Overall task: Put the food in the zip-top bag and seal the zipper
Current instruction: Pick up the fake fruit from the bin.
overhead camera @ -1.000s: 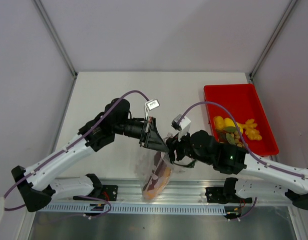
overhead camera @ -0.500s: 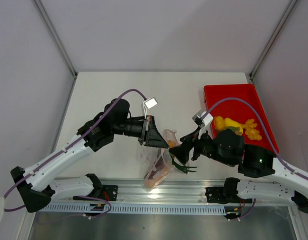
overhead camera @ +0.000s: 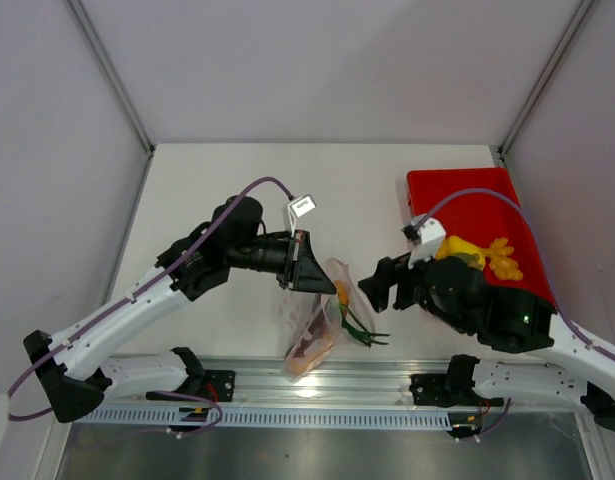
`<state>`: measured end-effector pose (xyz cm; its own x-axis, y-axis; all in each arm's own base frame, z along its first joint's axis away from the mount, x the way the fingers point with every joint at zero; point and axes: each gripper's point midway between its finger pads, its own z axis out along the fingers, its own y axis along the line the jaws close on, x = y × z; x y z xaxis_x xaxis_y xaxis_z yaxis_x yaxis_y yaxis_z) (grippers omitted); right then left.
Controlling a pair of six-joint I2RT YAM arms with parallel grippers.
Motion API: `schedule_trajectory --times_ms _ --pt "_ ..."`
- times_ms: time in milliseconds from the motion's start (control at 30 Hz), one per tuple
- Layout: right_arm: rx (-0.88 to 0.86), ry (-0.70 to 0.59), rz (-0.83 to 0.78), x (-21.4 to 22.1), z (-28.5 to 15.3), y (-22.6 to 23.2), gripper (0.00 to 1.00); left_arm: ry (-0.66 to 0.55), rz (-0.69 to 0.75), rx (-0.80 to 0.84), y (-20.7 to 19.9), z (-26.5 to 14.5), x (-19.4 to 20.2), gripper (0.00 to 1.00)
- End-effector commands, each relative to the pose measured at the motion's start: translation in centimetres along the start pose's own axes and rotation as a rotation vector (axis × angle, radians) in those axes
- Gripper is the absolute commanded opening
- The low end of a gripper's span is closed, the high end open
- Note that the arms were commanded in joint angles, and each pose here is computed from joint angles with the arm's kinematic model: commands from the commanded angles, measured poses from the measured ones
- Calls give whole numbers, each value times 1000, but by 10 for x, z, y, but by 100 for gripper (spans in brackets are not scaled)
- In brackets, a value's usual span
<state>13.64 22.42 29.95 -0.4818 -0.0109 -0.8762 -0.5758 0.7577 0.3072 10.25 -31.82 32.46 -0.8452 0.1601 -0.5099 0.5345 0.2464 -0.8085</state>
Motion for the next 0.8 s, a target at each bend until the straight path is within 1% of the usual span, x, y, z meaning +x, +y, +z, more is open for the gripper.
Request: schedule_trajectory --times_ms 0,33,100,167,233,267,300,367,400,467,500,567,600,767 --pt "322 -132 94 -32 -22 -65 80 -62 62 7 -13 -8 -16 1" --pt "420 -150 122 -36 -24 -87 84 -64 58 0 -10 -7 -15 1" --pt "512 -124 130 -31 -25 -111 86 -67 60 0 -10 -7 -15 0" --pt "590 -55 174 -23 -18 -140 86 -64 62 0 -8 -5 -15 1" --pt "609 12 225 -6 -9 -159 86 -61 68 5 -8 -5 -15 1" --pt "600 30 286 -3 -3 -172 86 -61 71 9 -9 -6 -15 1" --pt "608 48 315 3 0 -181 86 -57 74 12 -10 -6 -15 0" --pt "665 101 378 25 7 -204 86 -52 82 18 -10 -6 -14 1" --pt "710 101 433 30 4 -219 85 -50 86 20 -11 -6 -13 1" --pt "763 133 498 45 6 -234 85 -42 89 23 -9 -5 -12 1" --pt "769 122 557 47 6 -237 85 -39 88 22 -8 -5 -11 0" --pt "762 100 617 50 11 -237 85 -36 94 26 -6 -5 -9 1" --pt "757 61 681 47 14 -235 86 -34 97 26 -5 -5 -9 1" --pt "850 -20 900 56 16 -243 86 -27 87 44 2 -1 -5 1"
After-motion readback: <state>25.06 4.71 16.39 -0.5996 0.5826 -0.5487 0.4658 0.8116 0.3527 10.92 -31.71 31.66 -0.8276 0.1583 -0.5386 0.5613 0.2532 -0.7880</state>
